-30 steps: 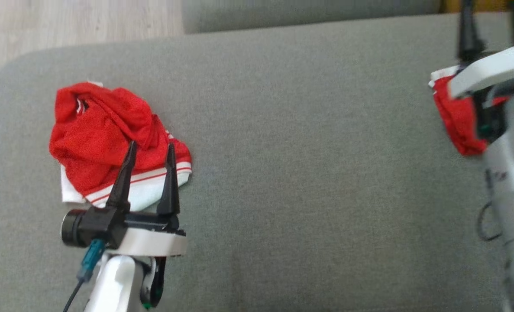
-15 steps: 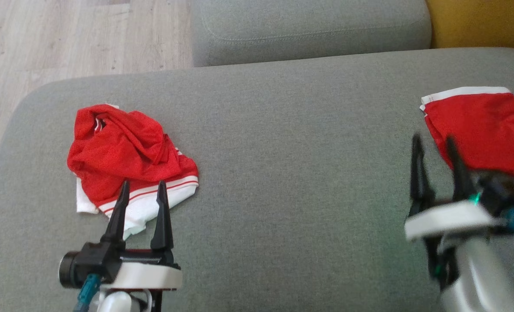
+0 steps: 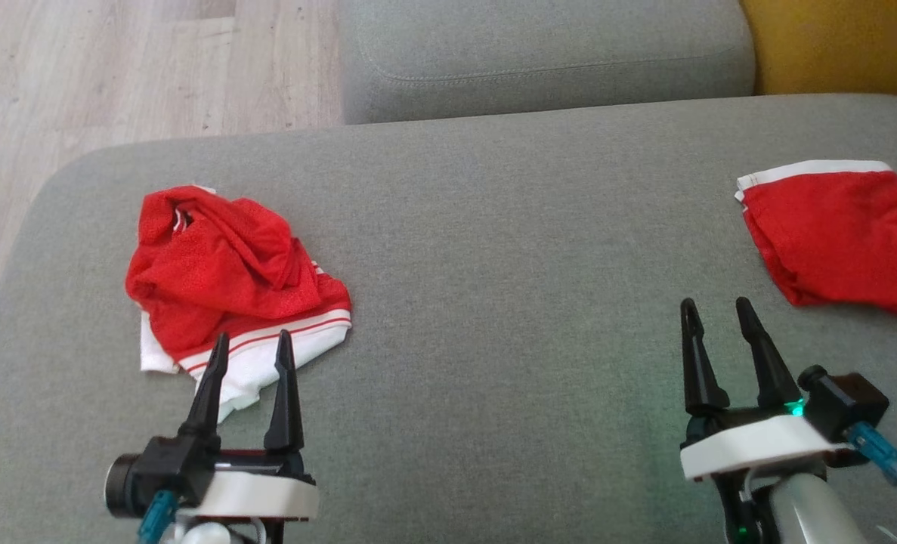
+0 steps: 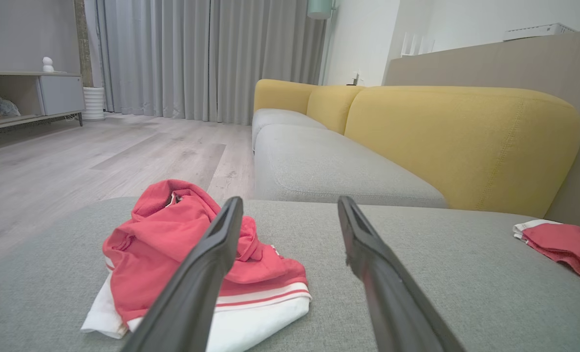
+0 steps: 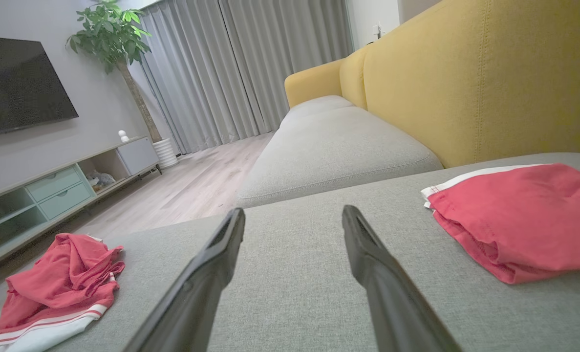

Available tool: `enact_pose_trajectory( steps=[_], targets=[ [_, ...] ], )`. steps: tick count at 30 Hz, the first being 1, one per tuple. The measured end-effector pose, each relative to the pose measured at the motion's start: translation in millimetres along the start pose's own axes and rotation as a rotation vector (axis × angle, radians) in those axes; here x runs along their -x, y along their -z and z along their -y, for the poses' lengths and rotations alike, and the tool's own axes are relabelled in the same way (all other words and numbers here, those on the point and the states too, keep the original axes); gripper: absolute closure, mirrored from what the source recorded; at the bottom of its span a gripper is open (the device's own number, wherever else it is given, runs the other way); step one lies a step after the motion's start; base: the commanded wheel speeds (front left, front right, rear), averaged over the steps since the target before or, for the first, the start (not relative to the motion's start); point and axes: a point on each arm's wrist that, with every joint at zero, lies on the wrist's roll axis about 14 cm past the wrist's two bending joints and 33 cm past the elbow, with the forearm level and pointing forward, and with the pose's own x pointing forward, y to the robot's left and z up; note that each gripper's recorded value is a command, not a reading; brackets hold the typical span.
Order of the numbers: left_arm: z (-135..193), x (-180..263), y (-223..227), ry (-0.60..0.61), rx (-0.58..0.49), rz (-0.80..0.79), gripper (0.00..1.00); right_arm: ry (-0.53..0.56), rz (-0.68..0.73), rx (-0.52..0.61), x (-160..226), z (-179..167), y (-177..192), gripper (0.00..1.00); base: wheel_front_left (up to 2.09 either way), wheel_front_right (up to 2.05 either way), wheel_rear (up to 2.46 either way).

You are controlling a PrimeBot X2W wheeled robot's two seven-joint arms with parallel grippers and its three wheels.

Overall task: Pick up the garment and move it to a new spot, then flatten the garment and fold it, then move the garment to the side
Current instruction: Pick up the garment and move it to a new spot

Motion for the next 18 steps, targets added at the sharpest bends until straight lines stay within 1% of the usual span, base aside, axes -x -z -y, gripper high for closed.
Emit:
enact_pose_trajectory(
  steps=[3,9,15,18],
  targets=[
    [-2.2,1.7,-1.5,-0.008,-0.001,0.004,0.00,-0.013,0.001,-0.015,-1.5,-4.9,0.0,0.00,0.00,0.00,0.00],
    [-14.6,10.1,-7.0,-0.053,-0.007,0.020,0.00,-0.087,-0.015,-0.034,-6.1,-30.1,5.5,0.00,0.00,0.00,0.00],
    [-35.2,27.0,-14.5,-0.125,-0.013,0.042,0.00,-0.187,-0.072,-0.058,-2.7,-64.2,23.3,0.00,0.00,0.00,0.00],
    [-47.1,41.0,-13.5,-0.170,-0.018,0.040,0.00,-0.250,-0.084,-0.065,-4.8,-85.0,26.4,0.00,0.00,0.00,0.00]
  ],
)
